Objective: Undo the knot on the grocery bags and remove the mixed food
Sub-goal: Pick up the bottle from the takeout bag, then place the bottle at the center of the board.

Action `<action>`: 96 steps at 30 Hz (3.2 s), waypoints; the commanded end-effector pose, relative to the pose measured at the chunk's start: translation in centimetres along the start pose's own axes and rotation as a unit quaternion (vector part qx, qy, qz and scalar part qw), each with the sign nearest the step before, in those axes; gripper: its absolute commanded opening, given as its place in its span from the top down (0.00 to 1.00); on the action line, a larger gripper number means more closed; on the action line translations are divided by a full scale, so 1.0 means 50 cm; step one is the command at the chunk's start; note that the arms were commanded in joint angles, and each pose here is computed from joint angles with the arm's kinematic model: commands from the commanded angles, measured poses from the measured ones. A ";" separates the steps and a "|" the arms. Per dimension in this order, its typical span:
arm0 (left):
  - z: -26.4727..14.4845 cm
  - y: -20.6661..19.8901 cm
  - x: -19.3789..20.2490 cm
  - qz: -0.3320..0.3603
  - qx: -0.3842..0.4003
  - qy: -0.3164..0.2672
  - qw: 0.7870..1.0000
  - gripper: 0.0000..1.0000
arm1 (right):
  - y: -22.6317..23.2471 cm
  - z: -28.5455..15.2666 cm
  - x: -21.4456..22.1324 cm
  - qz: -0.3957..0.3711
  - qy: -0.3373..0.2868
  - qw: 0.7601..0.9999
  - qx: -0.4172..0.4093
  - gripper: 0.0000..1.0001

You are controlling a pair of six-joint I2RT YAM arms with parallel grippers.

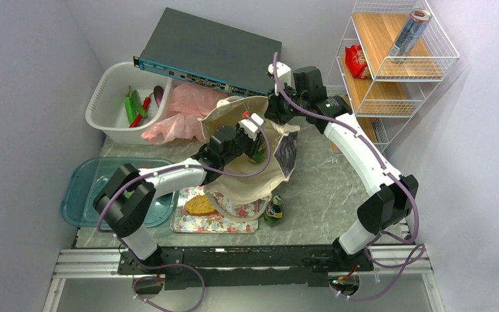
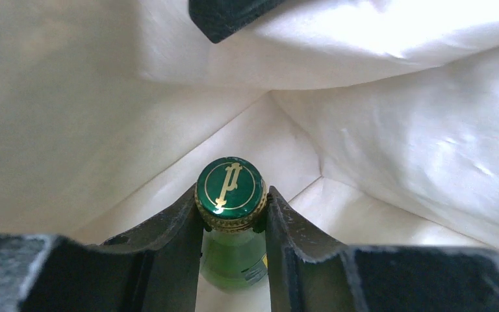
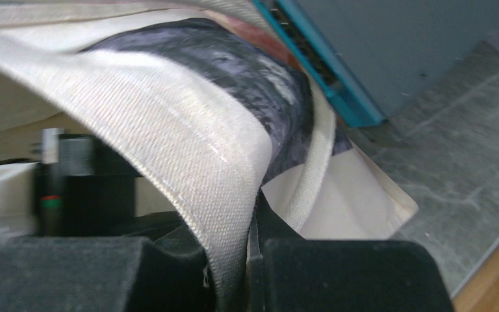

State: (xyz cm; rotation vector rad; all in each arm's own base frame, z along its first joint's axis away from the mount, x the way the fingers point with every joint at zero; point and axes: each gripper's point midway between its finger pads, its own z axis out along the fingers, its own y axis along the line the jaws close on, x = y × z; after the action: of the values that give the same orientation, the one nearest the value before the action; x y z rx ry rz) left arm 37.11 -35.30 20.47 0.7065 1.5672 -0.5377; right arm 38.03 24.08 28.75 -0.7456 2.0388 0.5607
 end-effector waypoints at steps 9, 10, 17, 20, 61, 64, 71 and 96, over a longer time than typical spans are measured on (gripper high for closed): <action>-0.134 -0.019 -0.378 0.027 0.049 -0.217 0.974 1.00 | -0.125 -0.031 0.031 0.074 0.023 0.994 0.081 1.00; -0.140 -0.021 -0.381 0.023 0.053 -0.216 0.975 1.00 | -0.124 -0.026 0.046 0.080 0.034 0.993 0.076 1.00; -0.201 -0.034 -0.418 0.021 0.070 -0.221 0.972 1.00 | -0.137 -0.006 0.101 0.090 0.075 0.991 0.070 1.00; -0.225 -0.025 -0.420 0.021 0.061 -0.214 0.975 1.00 | -0.153 -0.008 0.093 0.085 0.079 0.990 0.078 1.00; -0.462 0.217 -0.522 -0.013 -0.156 -0.222 0.963 1.00 | -0.266 -0.084 0.114 -0.030 0.151 0.981 0.120 1.00; -0.430 0.225 -0.463 -0.034 -0.156 -0.208 0.965 1.00 | -0.270 -0.096 0.124 -0.036 0.161 0.978 0.124 1.00; -0.361 0.232 -0.341 -0.059 -0.150 -0.186 0.969 1.00 | -0.277 -0.120 0.137 -0.039 0.173 0.974 0.138 1.00; -0.264 0.271 -0.021 -0.053 -0.155 -0.090 0.982 0.94 | -0.270 -0.161 0.150 -0.024 0.207 0.967 0.148 1.00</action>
State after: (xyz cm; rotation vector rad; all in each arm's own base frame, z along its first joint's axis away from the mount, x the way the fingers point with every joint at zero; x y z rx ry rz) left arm 37.31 -16.41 17.40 0.3419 1.7229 -0.3736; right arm 40.72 8.85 23.74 -0.8024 2.3735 0.1322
